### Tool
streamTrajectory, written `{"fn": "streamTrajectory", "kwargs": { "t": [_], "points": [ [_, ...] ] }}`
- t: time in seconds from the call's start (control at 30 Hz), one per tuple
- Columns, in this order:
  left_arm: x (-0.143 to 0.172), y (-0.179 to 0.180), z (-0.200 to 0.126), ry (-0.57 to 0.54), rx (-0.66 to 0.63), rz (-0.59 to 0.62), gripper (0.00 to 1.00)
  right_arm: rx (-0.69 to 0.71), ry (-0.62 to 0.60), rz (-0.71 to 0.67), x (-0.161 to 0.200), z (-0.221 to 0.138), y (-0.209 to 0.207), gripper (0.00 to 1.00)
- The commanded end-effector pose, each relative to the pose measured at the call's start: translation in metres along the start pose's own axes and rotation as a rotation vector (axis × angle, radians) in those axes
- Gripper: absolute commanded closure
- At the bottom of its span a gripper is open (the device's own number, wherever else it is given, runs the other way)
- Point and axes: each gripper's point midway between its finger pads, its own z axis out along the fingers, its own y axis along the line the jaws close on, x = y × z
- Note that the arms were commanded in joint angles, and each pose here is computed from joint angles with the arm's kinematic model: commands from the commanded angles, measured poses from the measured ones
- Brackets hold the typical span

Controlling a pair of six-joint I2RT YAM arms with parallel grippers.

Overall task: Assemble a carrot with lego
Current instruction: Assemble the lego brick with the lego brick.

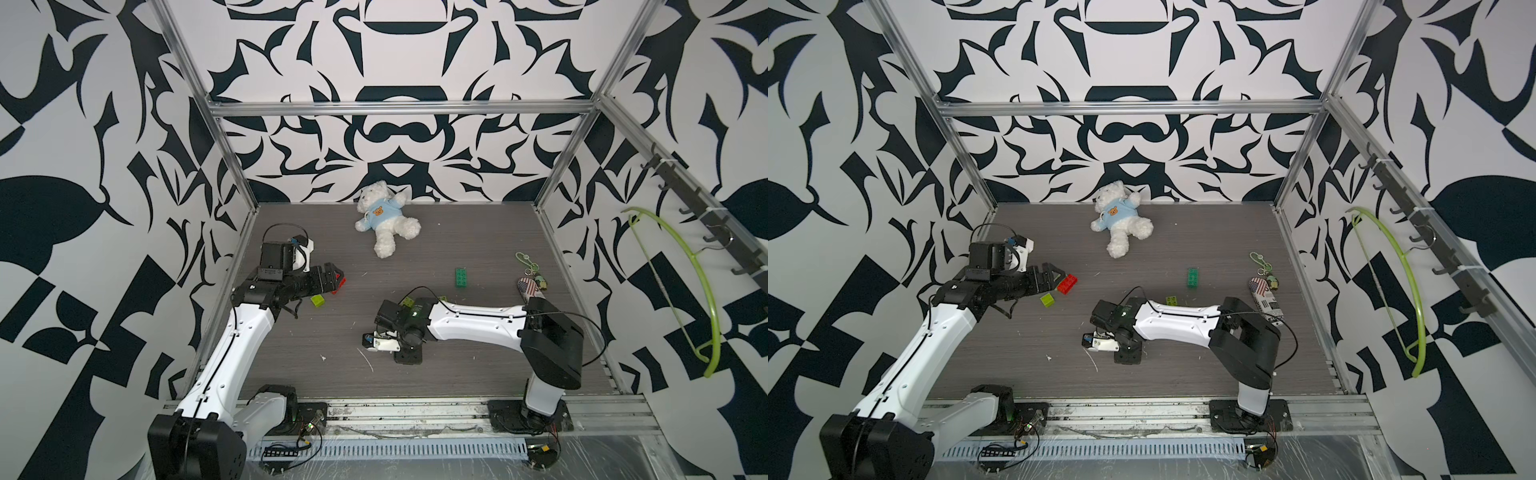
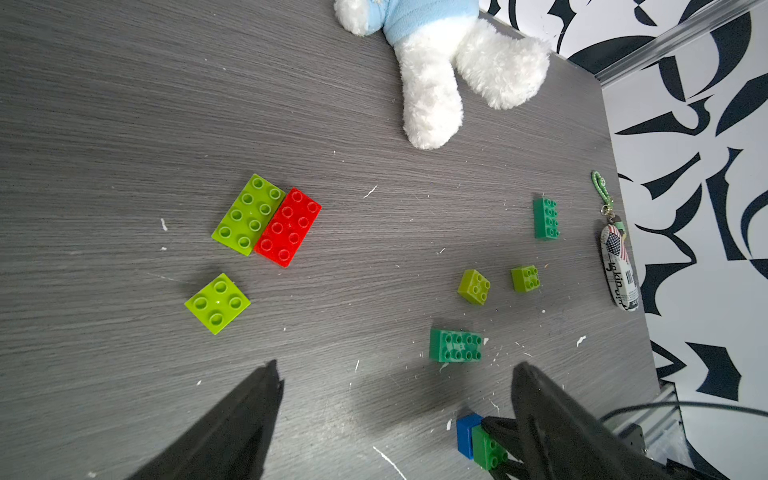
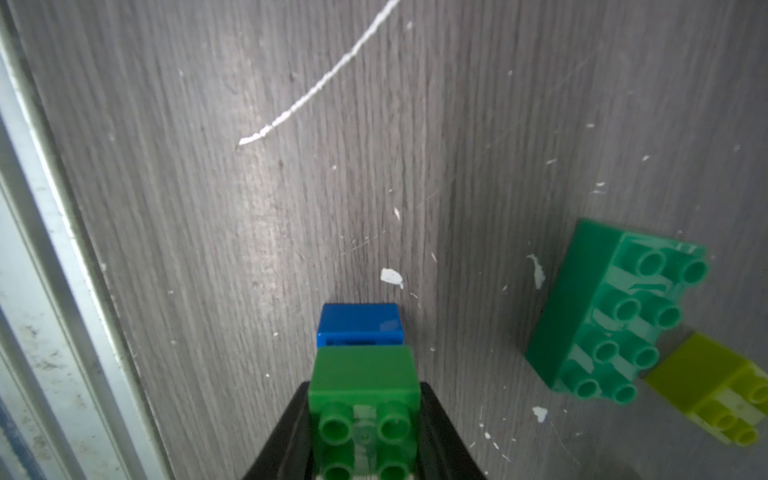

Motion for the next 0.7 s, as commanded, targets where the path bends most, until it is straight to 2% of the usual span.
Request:
{"fn": "streamTrajectory", "kwargs": {
  "t": [0.0,0.23,0.43,0.67],
  "points": [
    [0.0,-0.002,-0.001,-0.008,0.018,0.002,0.06,-0.058,0.082,-0.046,0.024,0.006,0.016,0.64],
    [0.001,-0.003,0.0,-0.002,0.024,0.001,0.06,-0.074,0.043,0.043,0.007,0.002,0.014,0.63],
    [0.001,-0.004,0.001,-0.001,0.031,0.0,0.06,-0.022,0.093,0.082,0.013,0.011,0.004,0.62],
    [0.001,-0.004,0.0,-0.003,0.03,0.002,0.06,-0.026,0.086,0.096,0.015,0.012,0.006,0.62]
  ]
}}
